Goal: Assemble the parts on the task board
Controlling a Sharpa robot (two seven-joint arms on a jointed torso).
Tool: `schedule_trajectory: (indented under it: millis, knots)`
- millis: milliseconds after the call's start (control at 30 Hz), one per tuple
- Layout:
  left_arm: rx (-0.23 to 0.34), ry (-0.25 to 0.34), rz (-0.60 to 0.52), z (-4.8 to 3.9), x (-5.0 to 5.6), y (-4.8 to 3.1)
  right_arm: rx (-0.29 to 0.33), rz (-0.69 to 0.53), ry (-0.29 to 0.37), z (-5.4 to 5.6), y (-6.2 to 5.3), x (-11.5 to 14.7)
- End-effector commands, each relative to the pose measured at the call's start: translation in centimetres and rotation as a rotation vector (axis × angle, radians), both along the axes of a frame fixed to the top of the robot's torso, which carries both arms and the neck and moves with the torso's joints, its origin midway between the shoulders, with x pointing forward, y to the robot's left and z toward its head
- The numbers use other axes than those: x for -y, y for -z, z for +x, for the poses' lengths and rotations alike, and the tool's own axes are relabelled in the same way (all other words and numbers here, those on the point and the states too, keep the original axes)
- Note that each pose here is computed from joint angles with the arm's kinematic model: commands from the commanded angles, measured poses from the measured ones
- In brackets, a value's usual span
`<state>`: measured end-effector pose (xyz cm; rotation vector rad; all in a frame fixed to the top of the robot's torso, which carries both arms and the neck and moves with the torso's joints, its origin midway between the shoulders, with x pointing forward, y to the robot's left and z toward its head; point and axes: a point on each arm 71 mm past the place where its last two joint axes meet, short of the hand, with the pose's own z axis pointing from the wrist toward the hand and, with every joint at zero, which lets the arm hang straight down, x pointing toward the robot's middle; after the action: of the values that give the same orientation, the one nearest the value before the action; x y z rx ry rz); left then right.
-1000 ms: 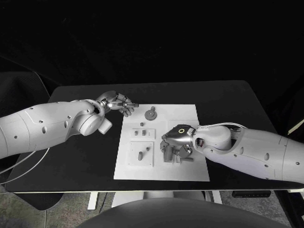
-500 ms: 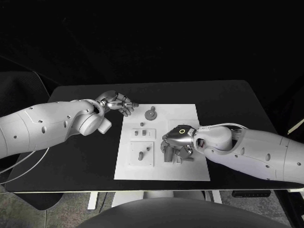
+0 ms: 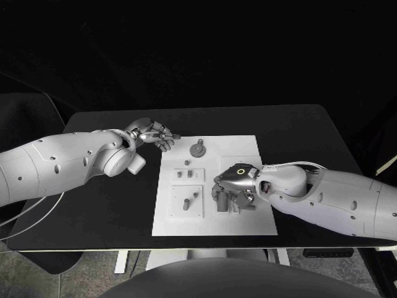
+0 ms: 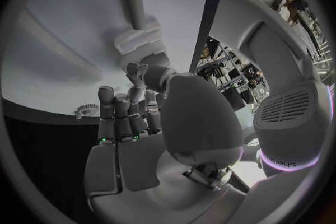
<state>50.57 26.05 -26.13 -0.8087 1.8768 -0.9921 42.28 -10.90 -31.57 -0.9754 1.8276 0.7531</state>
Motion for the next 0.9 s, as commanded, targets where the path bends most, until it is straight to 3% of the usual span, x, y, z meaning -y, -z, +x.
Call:
schedule_trajectory:
  millis: [33, 367, 900]
  knots:
    - [0.007, 0.006, -0.001, 0.04, 0.1, -0.13, -0.016, 0.022, 0.004, 0.0, -0.1, 0.1]
    - [0.006, 0.008, -0.001, 0.04, 0.2, -0.13, -0.052, 0.018, 0.014, 0.0, 0.1, 0.0]
    - [0.005, 0.007, -0.001, 0.06, 0.2, -0.12, -0.217, 0.033, 0.115, 0.8, 0.8, 1.2]
